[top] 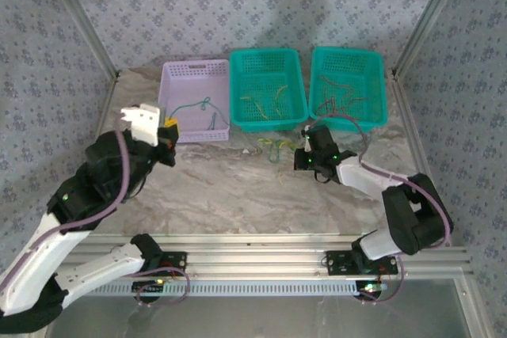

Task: Untangle the cables

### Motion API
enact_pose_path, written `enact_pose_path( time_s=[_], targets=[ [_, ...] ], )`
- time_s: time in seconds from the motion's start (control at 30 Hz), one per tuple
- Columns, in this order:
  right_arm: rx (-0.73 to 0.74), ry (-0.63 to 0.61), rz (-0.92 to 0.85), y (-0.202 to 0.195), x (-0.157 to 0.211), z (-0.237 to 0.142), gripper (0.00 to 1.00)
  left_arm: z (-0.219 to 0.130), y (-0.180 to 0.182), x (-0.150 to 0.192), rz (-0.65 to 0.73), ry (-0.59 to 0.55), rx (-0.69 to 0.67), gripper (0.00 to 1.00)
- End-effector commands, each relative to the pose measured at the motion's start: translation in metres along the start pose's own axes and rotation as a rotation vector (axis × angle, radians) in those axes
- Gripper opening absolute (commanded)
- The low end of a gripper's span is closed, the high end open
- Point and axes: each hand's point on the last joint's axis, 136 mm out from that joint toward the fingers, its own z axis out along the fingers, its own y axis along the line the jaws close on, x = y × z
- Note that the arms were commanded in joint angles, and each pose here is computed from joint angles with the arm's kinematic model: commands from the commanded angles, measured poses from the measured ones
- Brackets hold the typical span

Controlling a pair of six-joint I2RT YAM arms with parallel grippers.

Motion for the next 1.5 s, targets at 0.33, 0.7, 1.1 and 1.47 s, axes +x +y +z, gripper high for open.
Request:
enact_pose_path(
  time_s=[0.33, 0.7, 1.1, 1.47],
  targets=[
    [-0.143, -0.114, -0.031, 0.024, -0.013, -0.024, 0.0, 0.09, 0.052, 0.012, -0.045, 0.107, -0.254, 0.0],
    [-0.275, -0.168, -0.08, 0.052, -0.019, -0.045, 0.0, 0.162, 0.091, 0.064, -0.115, 0.25, -0.377, 0.0],
    [-0.382, -0.276, -0.146, 0.077, -0.024, -0.08, 0.0, 0.244, 0.114, 0.145, -0.147, 0.47, -0.418, 0.1],
    [-0.441, -0.291, -0.164, 0.088, -0.022, -0.093, 0.0, 0.297, 0.12, 0.204, -0.103, 0.627, -0.452, 0.13]
  ],
)
